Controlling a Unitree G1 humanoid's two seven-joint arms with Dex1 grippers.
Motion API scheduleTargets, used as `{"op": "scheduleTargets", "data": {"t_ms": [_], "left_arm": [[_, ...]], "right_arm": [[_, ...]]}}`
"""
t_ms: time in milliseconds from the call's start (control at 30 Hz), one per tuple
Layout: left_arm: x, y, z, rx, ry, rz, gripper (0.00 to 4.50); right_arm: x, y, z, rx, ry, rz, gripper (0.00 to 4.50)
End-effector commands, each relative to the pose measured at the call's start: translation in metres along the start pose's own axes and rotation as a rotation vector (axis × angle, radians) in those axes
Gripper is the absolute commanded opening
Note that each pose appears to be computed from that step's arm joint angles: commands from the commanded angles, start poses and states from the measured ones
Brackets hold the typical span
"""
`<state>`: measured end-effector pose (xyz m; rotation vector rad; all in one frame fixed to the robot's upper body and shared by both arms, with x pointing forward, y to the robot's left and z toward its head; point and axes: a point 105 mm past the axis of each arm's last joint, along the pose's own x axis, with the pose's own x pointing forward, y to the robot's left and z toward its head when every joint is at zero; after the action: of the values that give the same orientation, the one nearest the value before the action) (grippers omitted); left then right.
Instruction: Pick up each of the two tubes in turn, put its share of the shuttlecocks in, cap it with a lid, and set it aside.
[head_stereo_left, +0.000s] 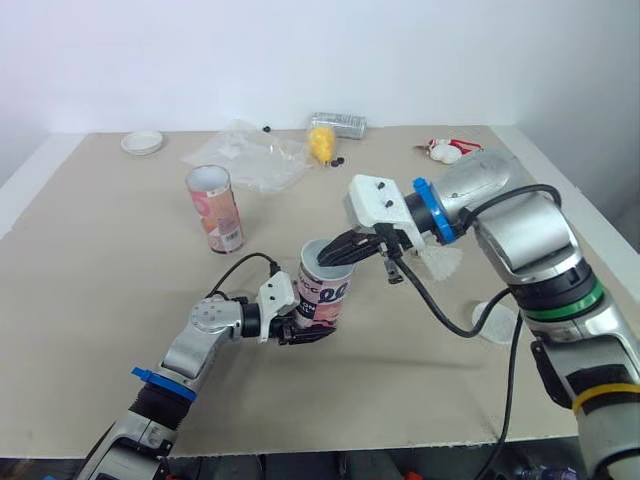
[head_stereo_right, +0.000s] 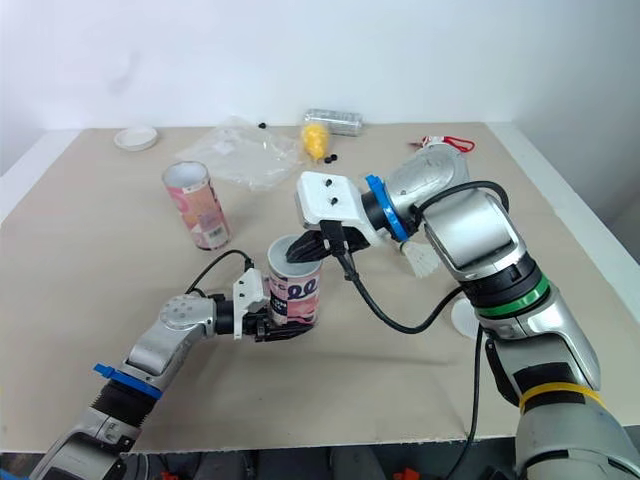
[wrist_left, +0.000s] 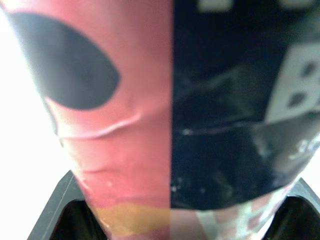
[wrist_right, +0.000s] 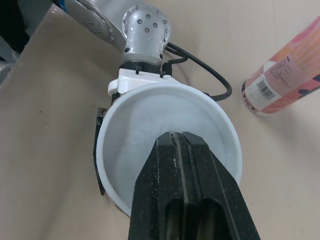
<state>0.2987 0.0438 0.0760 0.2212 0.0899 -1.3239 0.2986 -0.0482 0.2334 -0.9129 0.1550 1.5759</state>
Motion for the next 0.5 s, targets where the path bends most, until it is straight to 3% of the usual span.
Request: {"op": "scheduleTargets", "data": {"t_ms": [33,167,267,400,500], "left_arm": [[0.003,-0.009,-0.027,-0.076,0.093,-0.026,3.05],[0.003,-0.008,-0.025,-0.072,0.087,-0.023,3.05],[0.004,-0.008,-0.022,-0.067,0.077,-0.020,3.05],[0.002,-0.009,-0.022,-0.062,0.075,-0.019,3.05],[0.000,-0.010,-0.021,-0.058,0.075,-0.018,3.05]], "right_arm": [[0.029,0.019,-0.030,0.061,0.114,0.139,0.03],[0.029,0.021,-0.032,0.057,0.124,0.154,0.03],[0.025,0.020,-0.017,0.035,0.034,0.153,0.03],[-0.016,-0.008,0.036,0.100,-0.324,0.022,0.03],[-0.047,-0.013,0.040,0.176,-0.441,-0.040,0.03]]}}
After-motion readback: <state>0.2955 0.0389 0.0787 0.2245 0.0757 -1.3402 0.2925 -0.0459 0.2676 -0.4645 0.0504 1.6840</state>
